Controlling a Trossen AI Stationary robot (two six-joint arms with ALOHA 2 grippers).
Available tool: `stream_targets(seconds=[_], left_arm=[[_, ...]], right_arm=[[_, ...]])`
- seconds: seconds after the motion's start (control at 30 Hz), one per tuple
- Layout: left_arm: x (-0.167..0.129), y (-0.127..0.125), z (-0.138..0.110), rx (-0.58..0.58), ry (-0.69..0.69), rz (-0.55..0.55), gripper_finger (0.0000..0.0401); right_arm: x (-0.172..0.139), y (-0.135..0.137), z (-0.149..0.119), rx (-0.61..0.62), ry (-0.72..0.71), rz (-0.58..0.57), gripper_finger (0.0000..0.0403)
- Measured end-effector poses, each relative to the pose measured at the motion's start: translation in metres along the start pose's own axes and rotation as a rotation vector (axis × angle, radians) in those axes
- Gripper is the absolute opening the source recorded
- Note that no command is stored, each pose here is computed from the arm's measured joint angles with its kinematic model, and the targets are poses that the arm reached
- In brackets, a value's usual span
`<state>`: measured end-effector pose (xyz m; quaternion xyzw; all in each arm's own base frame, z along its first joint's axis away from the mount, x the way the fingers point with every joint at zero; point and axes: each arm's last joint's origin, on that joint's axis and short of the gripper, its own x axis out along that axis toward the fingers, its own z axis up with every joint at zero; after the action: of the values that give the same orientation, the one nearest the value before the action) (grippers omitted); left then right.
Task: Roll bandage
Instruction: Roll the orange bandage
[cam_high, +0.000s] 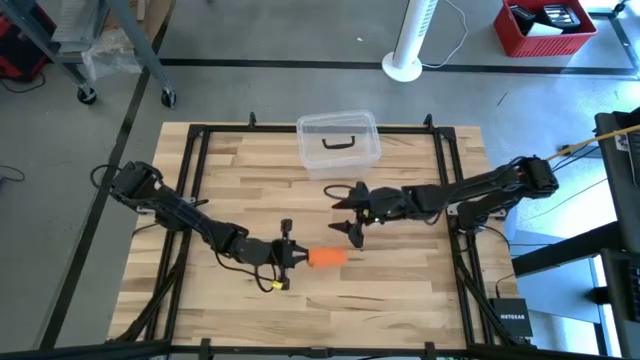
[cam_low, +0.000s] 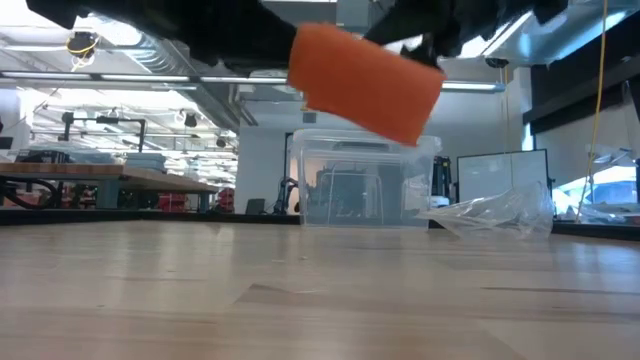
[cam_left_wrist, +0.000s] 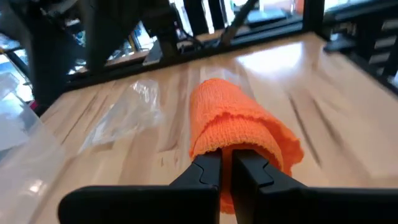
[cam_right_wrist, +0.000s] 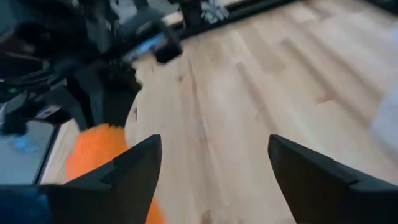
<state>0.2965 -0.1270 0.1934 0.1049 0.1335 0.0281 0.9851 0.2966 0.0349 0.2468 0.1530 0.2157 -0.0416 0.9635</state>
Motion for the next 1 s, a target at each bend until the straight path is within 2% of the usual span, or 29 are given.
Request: stream_targets(seconds=[0.17,0.33,0.43,0.53,0.67,0.83,1.0], left_arm=[[-0.001,0.004,0.006,-0.088,-0.028,0.009,0.0004],[-0.016,0.019,0.029,-0.167,-0.115,0.018,0.0004],[-0.025,0.030,0.042,-0.196,-0.165,0.022,0.0004],[-0.030,0.040,0.051,-0.232,-0.204,0.015,0.0004],[-0.031,0.047,0.053,-0.263,-0.216,-0.018,0.0004],[-0.029,0.049,0.053,-0.286,-0.217,-0.061,0.0004],[-0.029,0.049,0.054,-0.300,-0.225,-0.064,0.0004]], right_arm=[[-0.037,0.008,0.020,-0.150,0.028,0.019,0.0293],[-0.073,0.011,0.002,-0.310,0.149,-0.055,0.0293],[-0.075,0.017,-0.021,-0.370,0.060,-0.030,0.0293],[-0.068,0.020,-0.048,-0.395,-0.130,0.029,0.0293],[-0.056,0.007,-0.080,-0.378,-0.249,-0.059,0.0293],[-0.050,0.008,-0.076,-0.413,-0.354,-0.046,0.0291],[-0.048,0.015,-0.071,-0.510,-0.395,0.043,0.0261]])
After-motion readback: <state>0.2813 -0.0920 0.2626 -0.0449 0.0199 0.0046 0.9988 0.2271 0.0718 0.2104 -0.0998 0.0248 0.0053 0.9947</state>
